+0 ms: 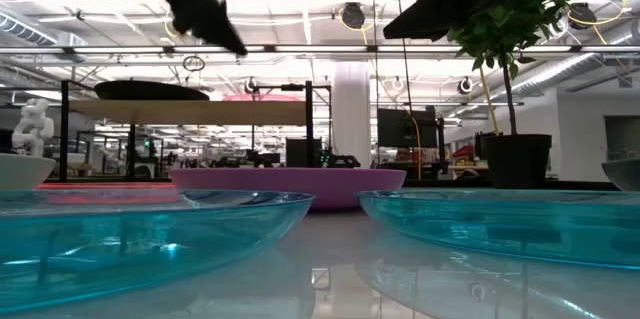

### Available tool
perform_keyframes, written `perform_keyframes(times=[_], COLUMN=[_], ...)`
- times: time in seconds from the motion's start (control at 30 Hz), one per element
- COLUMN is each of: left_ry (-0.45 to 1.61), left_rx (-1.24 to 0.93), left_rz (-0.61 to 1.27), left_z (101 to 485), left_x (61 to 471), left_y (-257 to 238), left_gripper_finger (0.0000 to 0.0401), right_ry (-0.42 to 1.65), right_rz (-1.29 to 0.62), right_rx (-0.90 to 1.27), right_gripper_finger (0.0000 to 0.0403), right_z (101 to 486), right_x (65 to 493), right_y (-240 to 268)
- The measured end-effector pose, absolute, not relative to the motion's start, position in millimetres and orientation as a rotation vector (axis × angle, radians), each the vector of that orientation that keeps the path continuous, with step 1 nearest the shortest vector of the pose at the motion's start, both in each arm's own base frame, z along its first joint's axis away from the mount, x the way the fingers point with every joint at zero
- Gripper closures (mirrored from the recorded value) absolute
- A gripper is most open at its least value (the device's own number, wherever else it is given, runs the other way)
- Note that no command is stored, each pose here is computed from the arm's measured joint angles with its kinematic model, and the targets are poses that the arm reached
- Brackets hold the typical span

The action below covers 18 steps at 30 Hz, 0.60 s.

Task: Place and stack plates onto a shelf
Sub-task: Stack the purple plate on top of the black plate on the shelf

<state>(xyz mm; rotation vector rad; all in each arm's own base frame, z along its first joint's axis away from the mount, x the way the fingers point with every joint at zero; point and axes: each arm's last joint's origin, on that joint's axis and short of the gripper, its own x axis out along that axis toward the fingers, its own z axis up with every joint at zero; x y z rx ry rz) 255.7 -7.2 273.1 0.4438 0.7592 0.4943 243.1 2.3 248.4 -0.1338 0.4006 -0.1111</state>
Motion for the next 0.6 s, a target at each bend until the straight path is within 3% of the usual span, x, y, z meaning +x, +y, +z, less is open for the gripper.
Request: perform_keyframes(times=[0.6], left_ry=[0.677], left_rx=[0.300], left_rz=[0.182], left_z=[281.3], left_x=[226.3], left_y=[-81.8], left_gripper_finger=[0.0304], right_ry=[0.438], right_rz=[-0.028], right_rx=[-0.077], right_gripper_finger=[0.0314], right_z=[244.4], right_x=[240.2], right_y=[24.6])
